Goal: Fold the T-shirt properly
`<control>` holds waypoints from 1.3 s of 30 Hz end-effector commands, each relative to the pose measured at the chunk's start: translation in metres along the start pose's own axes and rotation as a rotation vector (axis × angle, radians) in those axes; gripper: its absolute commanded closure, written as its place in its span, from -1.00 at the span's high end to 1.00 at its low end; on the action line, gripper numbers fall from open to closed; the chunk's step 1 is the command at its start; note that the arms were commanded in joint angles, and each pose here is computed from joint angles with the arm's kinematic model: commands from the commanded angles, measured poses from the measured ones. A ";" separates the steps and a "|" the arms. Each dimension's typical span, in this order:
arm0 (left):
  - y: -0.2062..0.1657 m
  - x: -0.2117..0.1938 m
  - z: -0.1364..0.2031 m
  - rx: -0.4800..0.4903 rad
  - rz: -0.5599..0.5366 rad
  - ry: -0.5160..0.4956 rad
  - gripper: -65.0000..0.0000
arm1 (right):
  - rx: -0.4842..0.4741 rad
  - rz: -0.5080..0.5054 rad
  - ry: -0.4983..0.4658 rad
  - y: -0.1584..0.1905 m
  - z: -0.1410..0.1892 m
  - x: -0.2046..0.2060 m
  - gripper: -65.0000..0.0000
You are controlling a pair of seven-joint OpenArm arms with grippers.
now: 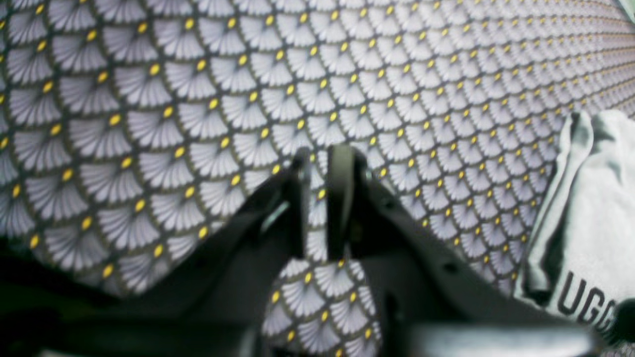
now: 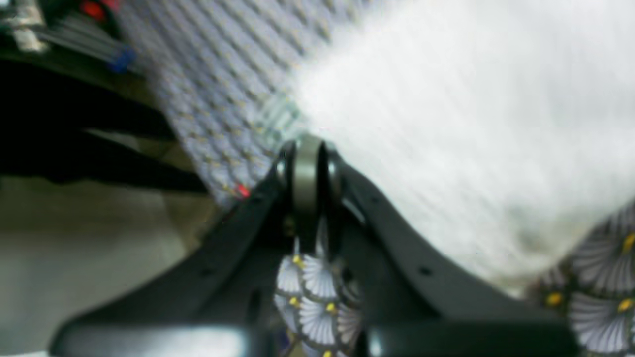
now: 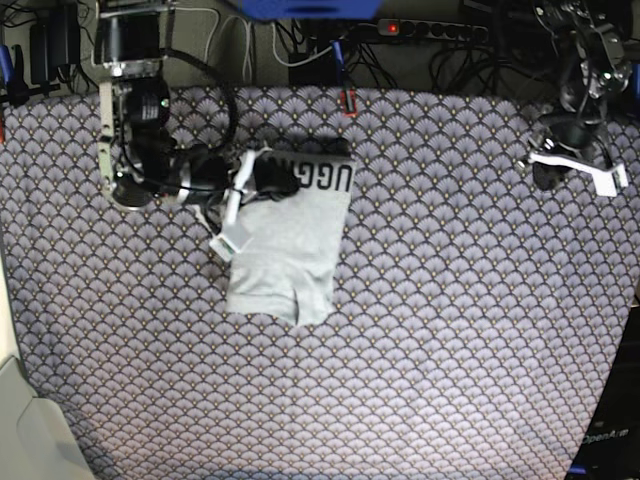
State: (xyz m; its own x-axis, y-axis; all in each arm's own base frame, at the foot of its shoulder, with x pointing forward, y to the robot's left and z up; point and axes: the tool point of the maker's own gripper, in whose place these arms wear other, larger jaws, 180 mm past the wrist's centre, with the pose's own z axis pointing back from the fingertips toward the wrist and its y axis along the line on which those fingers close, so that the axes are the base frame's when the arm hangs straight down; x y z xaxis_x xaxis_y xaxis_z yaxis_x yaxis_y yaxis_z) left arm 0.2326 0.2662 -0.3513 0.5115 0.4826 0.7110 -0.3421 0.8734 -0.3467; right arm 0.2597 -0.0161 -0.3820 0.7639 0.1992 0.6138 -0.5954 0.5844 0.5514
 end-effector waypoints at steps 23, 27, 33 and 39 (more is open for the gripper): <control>-0.001 0.012 0.008 -0.008 -0.028 -0.039 -0.81 | -0.059 0.243 -0.123 -0.001 0.031 0.101 -1.00; 0.021 0.022 0.022 0.052 -0.026 -0.072 -0.81 | -0.052 0.171 -0.114 -0.025 0.022 0.111 -1.00; 0.054 0.040 0.038 0.140 -0.026 -0.091 -0.81 | -0.042 0.025 -0.122 -0.061 0.006 0.105 -1.00; 0.065 0.053 0.043 0.171 -0.016 -0.101 -0.81 | -0.014 0.014 -0.072 -0.058 -0.015 0.085 -1.00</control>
State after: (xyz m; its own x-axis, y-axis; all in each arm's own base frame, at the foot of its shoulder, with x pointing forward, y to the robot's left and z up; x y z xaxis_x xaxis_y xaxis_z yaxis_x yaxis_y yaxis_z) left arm 0.1979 0.3408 -0.3243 0.4694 0.4782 0.7423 -0.4807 0.8436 -0.2394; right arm 0.3484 -0.0230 -0.3891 0.7684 0.1791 0.6144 -0.5786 0.6047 0.5473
